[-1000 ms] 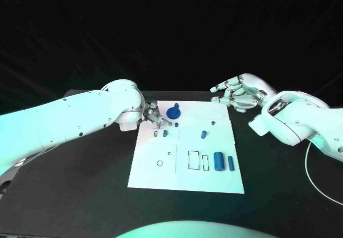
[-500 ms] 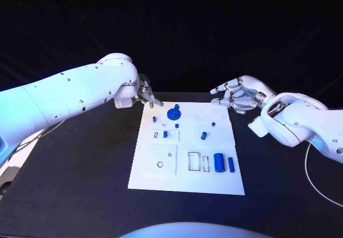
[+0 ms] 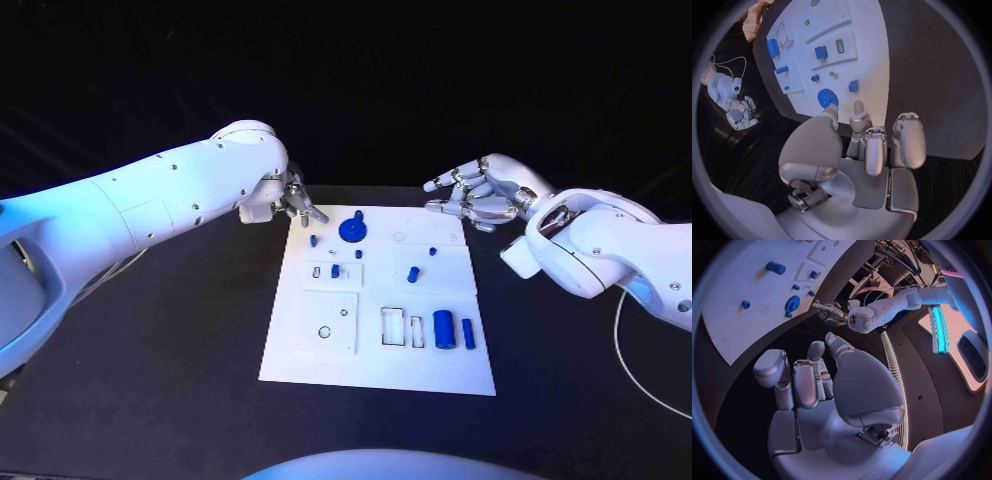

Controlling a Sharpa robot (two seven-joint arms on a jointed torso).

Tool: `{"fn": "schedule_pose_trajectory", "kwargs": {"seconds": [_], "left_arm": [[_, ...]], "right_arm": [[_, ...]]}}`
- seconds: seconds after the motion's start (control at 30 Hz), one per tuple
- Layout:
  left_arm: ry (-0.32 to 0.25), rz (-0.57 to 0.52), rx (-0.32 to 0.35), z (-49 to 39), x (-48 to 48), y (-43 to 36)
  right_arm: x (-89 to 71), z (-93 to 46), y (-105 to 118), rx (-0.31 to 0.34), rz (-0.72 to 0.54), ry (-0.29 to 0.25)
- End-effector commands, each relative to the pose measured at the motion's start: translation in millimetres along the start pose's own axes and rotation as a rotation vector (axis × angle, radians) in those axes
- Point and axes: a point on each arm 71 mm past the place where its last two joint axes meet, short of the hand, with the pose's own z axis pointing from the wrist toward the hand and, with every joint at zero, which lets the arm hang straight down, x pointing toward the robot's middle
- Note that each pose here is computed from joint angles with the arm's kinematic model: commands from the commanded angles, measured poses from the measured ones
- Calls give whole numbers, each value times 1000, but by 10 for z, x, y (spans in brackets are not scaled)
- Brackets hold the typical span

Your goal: Assemble the parts on the task board

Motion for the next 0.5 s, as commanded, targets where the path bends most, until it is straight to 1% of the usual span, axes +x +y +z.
{"fn": "schedule_pose_trajectory", "kwargs": {"seconds": [0.03,0.23,0.37,0.5], "left_arm": [[39,25,25,37,51,-25],[67,34,25,92,126,-34],[80,38,23,114,162,-33],[87,40,20,124,176,-24]], "right_arm": [[21,5,6,-7,1,16],[28,9,10,-8,1,18],[30,10,11,-8,1,19],[29,9,10,-8,1,19]]}}
